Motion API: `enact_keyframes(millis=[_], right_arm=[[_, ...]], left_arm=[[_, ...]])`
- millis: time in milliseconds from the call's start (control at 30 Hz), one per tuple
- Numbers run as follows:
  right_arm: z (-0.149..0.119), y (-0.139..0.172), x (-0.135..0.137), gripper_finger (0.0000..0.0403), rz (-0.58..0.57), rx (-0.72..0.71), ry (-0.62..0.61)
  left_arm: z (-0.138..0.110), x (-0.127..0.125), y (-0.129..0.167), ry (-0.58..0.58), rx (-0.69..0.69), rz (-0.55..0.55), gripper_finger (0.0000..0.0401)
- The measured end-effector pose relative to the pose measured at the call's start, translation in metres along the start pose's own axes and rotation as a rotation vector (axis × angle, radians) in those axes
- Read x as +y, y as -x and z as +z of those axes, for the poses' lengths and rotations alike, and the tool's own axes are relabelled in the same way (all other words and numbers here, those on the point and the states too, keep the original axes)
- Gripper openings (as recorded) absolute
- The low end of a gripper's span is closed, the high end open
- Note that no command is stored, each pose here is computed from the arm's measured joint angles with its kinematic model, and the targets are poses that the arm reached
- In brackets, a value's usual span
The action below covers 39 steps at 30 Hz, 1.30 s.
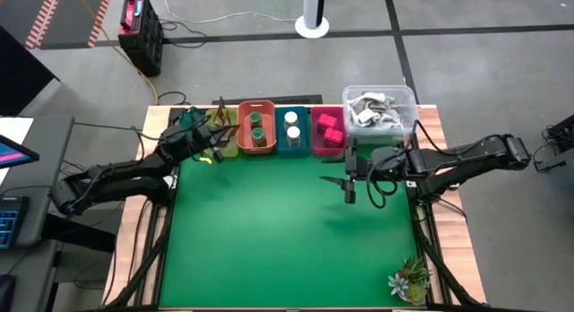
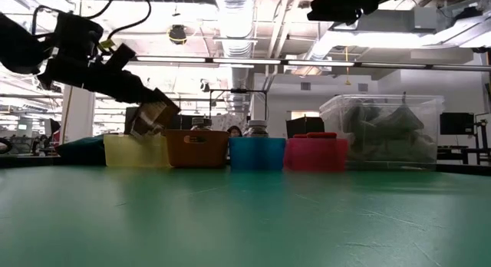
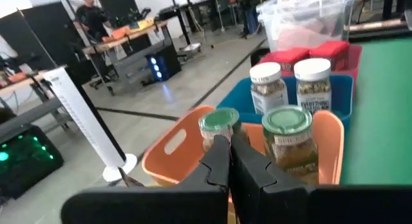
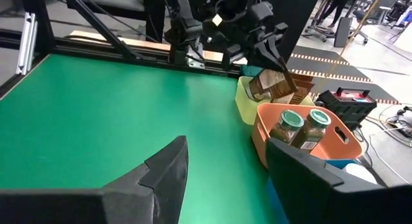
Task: Sort spices by type
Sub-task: Put the orange spice pack into the yellow bin
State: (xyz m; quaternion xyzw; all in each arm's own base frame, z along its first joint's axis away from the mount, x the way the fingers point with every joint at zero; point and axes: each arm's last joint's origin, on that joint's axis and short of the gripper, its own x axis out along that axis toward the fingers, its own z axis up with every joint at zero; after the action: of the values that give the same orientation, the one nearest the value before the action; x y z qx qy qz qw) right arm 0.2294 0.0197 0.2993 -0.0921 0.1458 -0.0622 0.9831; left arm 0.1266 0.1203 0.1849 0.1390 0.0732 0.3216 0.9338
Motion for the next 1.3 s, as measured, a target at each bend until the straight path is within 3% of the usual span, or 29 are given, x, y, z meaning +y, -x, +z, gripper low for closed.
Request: enact_keyframes(millis=[233, 533, 867, 1300], right_arm=[[0.002, 0.001, 0.004, 0.0235, 0.016, -0.013, 0.001], [0.002, 0.001, 0.006, 0.0235, 0.025, -0.015, 0.004], [0.002, 0.001, 0.006, 0.0235, 0.025, -0.014, 0.004], [0.000, 0.001, 0.006, 0.0235, 0.026, -0.002, -0.010]], left_arm=[[-0.017, -0.005, -0.008, 0.089, 0.111, -0.033, 0.0000], [-0.027, -0.008, -0.009, 0.304, 0.206, -0.028, 0.0000], [-0.028, -0.015, -0.009, 0.262, 0.231, -0.070, 0.0015], [-0.017, -0.017, -0.007, 0.214, 0.059, -0.100, 0.0001]])
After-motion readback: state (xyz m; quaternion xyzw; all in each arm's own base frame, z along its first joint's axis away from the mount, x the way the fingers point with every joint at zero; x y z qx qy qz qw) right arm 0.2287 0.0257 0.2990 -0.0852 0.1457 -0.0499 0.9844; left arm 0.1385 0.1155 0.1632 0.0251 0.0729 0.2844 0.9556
